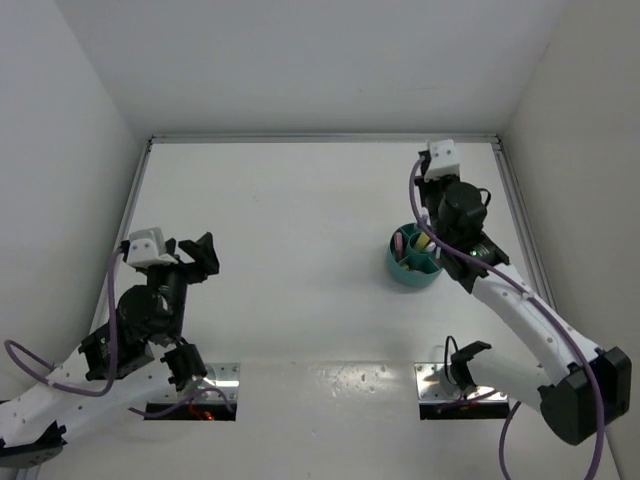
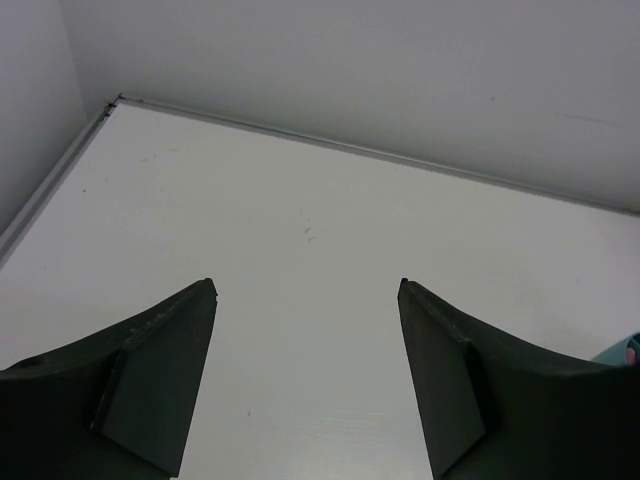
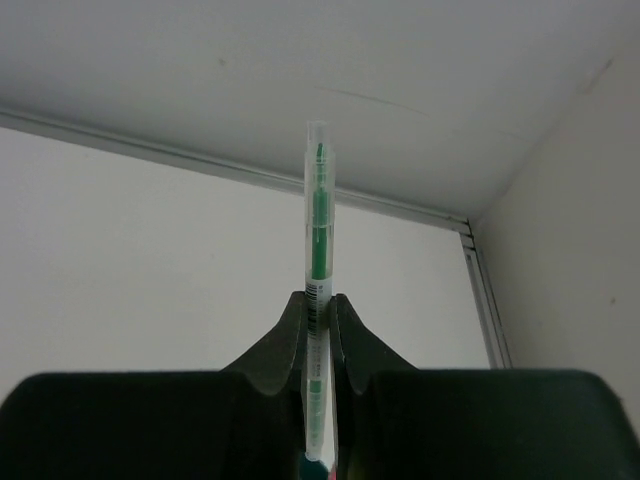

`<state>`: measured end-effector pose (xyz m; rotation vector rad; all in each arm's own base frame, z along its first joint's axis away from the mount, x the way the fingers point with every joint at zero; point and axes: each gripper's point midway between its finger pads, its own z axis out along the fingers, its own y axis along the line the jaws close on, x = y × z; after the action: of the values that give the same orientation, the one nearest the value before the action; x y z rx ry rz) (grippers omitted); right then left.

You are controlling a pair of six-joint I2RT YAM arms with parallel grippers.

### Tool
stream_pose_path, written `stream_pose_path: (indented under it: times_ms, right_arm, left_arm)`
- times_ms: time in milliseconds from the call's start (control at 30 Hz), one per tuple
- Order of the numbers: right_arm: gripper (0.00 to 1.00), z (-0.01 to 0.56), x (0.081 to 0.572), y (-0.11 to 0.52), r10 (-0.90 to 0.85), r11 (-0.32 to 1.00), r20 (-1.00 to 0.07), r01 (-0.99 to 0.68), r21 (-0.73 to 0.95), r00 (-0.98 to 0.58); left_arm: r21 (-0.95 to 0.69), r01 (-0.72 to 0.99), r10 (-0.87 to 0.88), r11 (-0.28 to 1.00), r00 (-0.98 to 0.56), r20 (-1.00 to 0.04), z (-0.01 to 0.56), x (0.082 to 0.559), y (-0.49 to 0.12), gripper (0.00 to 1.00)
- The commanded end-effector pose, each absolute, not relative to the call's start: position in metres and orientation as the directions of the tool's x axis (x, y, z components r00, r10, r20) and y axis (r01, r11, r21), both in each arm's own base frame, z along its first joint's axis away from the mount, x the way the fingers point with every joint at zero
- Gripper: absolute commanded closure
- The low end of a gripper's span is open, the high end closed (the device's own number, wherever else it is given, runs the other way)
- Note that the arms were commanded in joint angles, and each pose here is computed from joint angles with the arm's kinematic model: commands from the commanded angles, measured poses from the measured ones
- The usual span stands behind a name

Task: Sort the stationery into containers
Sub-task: Place the pen in the storage box.

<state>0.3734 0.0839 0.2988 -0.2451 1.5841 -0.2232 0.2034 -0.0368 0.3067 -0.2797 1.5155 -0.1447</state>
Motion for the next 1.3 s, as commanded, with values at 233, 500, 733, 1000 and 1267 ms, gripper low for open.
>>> stream_pose_path:
  times_ms: [233,500,733,1000,1267]
  right_arm:
    - [1.00,0.236,0.355,0.019,-0.102,0.982,-0.991,0.152,-0.115,-0.089]
    - [1.00,0.201,0.349,0.016,0.030,0.992,-0.986,0.122,0.010,-0.163]
    - [1.00,0.171,0.348,0.034,0.091,0.996,-0.965,0.029,0.086,-0.245]
    - [1.00,0.151,0.345,0.019,0.099,0.995,-0.949,0.058,0.085,-0.298]
    - [1.00,0.128,0.341,0.017,0.122,0.992,-0.916,0.035,0.118,-0.382]
  left_arm:
    - [-0.208,0.042,-0.209,0.977,0.009,-0.978,0.304,0.213,-0.073,0.21]
    - [-0.231,0.064,-0.233,0.971,0.021,-0.972,0.309,0.210,-0.071,0.21]
    - [-0.224,0.063,-0.225,0.973,0.016,-0.974,0.308,0.211,-0.073,0.21]
    - [-0.224,0.054,-0.225,0.973,0.018,-0.974,0.307,0.211,-0.071,0.21]
    - [-0.231,0.055,-0.233,0.971,0.023,-0.972,0.309,0.210,-0.070,0.21]
